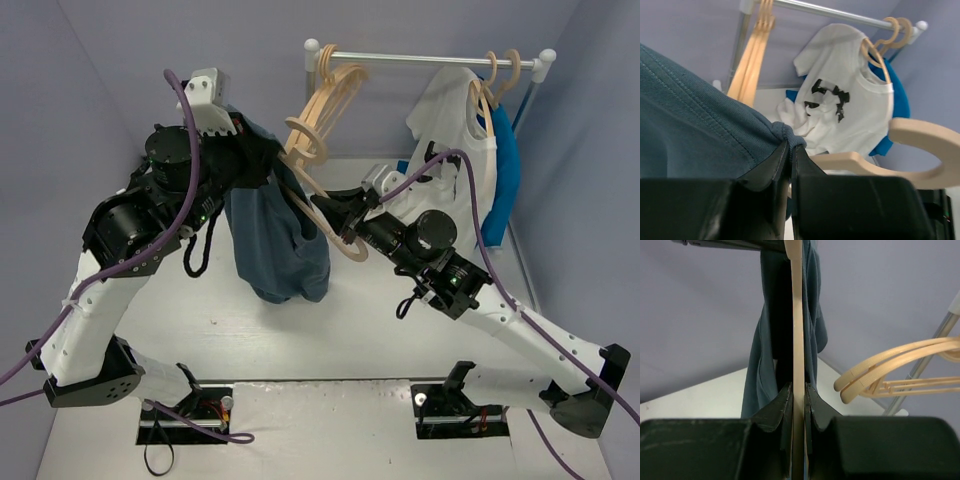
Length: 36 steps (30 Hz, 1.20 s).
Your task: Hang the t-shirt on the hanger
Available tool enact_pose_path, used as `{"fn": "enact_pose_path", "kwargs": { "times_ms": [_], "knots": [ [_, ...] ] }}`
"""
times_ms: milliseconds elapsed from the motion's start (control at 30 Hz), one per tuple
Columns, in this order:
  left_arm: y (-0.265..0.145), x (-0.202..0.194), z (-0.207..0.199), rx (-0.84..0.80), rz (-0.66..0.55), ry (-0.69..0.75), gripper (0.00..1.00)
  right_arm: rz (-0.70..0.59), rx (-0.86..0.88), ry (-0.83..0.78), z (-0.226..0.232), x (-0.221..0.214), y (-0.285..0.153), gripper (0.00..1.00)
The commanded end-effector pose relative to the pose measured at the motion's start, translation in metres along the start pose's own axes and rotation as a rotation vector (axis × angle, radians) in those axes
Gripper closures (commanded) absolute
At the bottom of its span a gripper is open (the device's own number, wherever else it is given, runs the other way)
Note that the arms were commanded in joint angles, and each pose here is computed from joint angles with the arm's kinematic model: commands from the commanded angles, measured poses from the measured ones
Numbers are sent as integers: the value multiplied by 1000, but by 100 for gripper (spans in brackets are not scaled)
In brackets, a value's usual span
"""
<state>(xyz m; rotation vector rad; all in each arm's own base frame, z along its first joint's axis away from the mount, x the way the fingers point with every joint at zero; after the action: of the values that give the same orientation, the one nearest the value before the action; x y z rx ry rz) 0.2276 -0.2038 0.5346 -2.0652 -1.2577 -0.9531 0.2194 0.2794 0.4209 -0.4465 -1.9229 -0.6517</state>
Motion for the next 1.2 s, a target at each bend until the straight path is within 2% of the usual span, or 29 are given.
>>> {"fn": "enact_pose_path", "kwargs": {
  "times_ms": [0,267,400,500,700,733,867,1067,1100,1167],
  "knots": [
    [-5,17,-32,-143,-67,-62,100,-278,-110,-4,-28,78,4,100],
    [-4,21,-43,-232,-101,-23,100,-258,-128,29,-26,60,9,100],
    [-10,25,-44,-266,-109,57,100,-257,-142,29,-30,59,9,100],
    [-18,32,-43,-287,-134,118,96,-250,-144,36,-35,53,10,100],
    [-30,39,-39,-313,-160,240,71,-227,-125,65,-35,37,13,100],
    [-34,41,-38,-322,-167,267,64,-224,-118,66,-35,34,14,100],
    [-37,42,-32,-305,-168,324,57,-227,-109,59,-36,31,16,100],
    [-41,40,-4,-211,-120,615,55,-251,-38,71,-37,34,12,100],
    [-41,36,9,-185,-76,757,55,-253,2,76,-37,33,10,100],
    [-40,36,24,-152,-35,874,55,-228,48,86,-34,25,8,100]
  ]
}}
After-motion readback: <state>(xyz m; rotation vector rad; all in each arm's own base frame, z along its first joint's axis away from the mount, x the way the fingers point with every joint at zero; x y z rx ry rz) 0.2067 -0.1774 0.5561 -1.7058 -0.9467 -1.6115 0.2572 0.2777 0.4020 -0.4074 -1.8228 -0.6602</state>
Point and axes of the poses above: each gripper's point midway between its finger pads, its own y axis out along the fingers, its own z axis along the line the jaws close on, x = y × z, the point moved 4 cm from there along -y, back along the fingers, and after that the axes turned 15 degrees about -y, right-handed, at the moved point
